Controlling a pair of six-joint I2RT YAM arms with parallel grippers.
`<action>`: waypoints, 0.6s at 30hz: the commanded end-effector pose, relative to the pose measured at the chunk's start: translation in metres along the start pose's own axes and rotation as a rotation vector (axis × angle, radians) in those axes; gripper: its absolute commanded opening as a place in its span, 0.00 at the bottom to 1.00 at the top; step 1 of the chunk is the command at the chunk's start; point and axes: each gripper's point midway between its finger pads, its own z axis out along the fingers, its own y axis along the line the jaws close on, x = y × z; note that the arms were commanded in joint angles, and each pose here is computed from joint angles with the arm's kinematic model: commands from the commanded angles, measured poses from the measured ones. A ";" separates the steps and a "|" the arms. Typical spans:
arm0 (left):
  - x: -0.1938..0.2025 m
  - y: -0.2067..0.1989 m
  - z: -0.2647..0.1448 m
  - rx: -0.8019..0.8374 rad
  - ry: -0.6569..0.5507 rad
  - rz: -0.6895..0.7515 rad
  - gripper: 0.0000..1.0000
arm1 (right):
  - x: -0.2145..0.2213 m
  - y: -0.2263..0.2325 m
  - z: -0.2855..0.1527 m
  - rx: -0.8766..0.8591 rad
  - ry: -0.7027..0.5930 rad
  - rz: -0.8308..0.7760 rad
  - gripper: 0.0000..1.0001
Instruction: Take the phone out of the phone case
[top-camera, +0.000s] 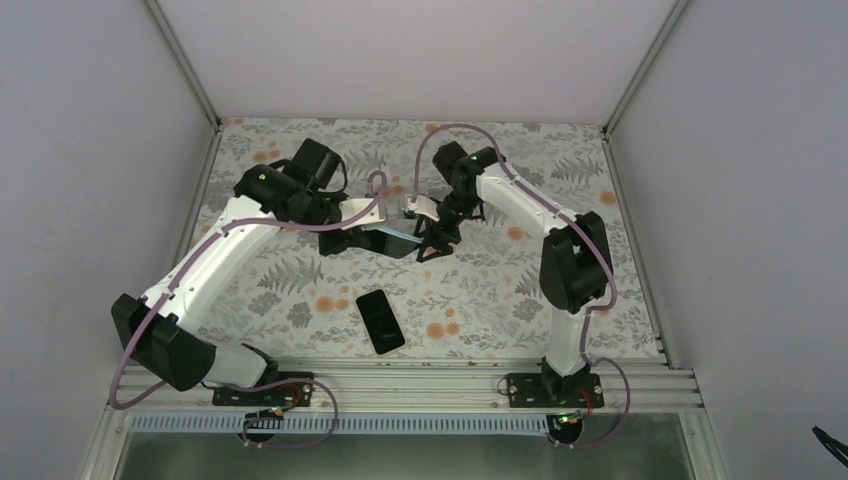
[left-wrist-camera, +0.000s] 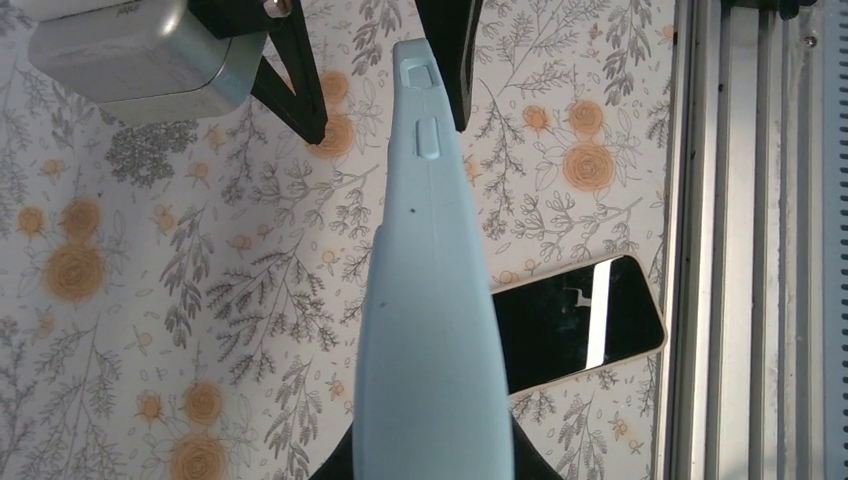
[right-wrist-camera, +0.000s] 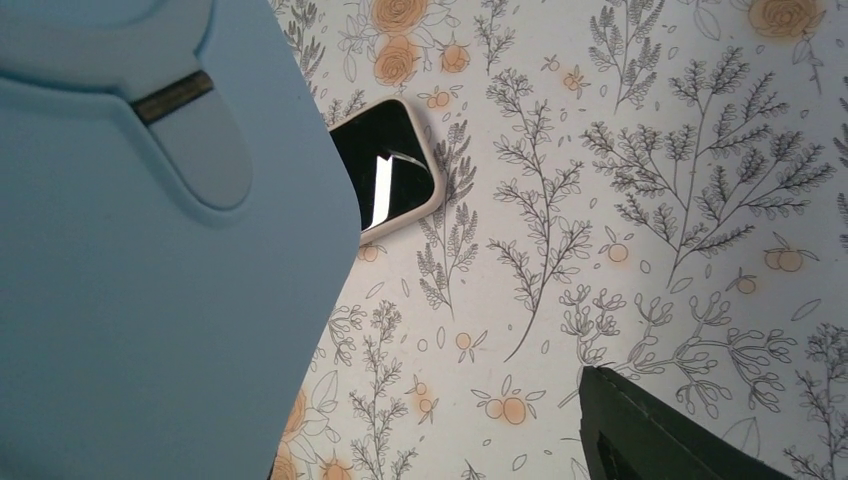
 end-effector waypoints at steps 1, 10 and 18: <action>-0.024 -0.040 -0.014 0.145 -0.096 0.042 0.02 | -0.005 -0.037 -0.013 0.091 -0.016 -0.013 0.73; -0.032 -0.055 -0.024 0.177 -0.131 0.066 0.02 | -0.006 -0.072 -0.019 0.152 0.038 -0.001 0.73; -0.027 -0.041 -0.018 0.102 -0.108 0.062 0.02 | -0.004 -0.077 -0.030 0.185 0.047 0.010 0.74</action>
